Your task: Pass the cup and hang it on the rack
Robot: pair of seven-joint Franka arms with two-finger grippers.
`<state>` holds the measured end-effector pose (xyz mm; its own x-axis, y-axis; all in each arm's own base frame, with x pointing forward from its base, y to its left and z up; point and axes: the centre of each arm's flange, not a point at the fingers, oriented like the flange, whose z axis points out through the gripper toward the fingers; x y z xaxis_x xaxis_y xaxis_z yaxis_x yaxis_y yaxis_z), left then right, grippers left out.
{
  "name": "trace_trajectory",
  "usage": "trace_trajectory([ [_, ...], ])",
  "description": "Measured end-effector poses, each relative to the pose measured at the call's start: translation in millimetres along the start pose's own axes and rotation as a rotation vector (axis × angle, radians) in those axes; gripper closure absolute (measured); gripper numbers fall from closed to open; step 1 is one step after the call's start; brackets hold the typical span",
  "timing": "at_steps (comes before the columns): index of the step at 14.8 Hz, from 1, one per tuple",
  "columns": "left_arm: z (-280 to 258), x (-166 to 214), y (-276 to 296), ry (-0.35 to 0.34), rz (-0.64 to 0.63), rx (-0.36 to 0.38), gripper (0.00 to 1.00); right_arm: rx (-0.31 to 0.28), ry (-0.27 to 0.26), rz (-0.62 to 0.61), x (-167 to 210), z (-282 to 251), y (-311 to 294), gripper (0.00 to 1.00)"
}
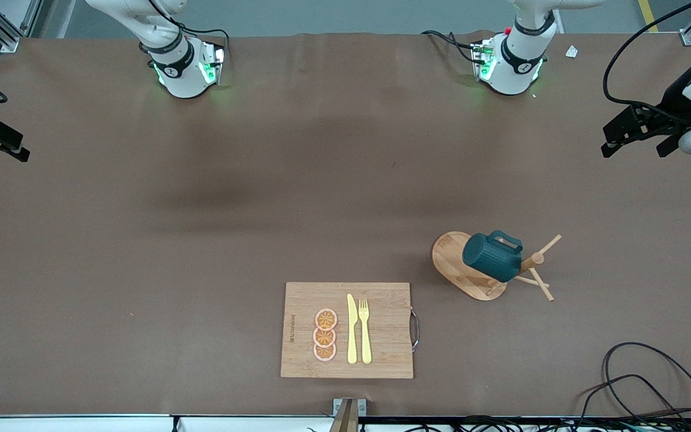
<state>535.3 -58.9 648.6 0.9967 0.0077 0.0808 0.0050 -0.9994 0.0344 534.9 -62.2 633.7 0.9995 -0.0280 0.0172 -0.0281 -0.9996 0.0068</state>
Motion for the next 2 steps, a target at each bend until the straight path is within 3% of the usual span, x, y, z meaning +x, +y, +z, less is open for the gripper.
trace_trajectory([
  [2,-0.2,0.3,-0.3,0.002,0.000,0.000,0.00,0.000,0.000,0.000,0.0,0.0,0.0,0.00],
])
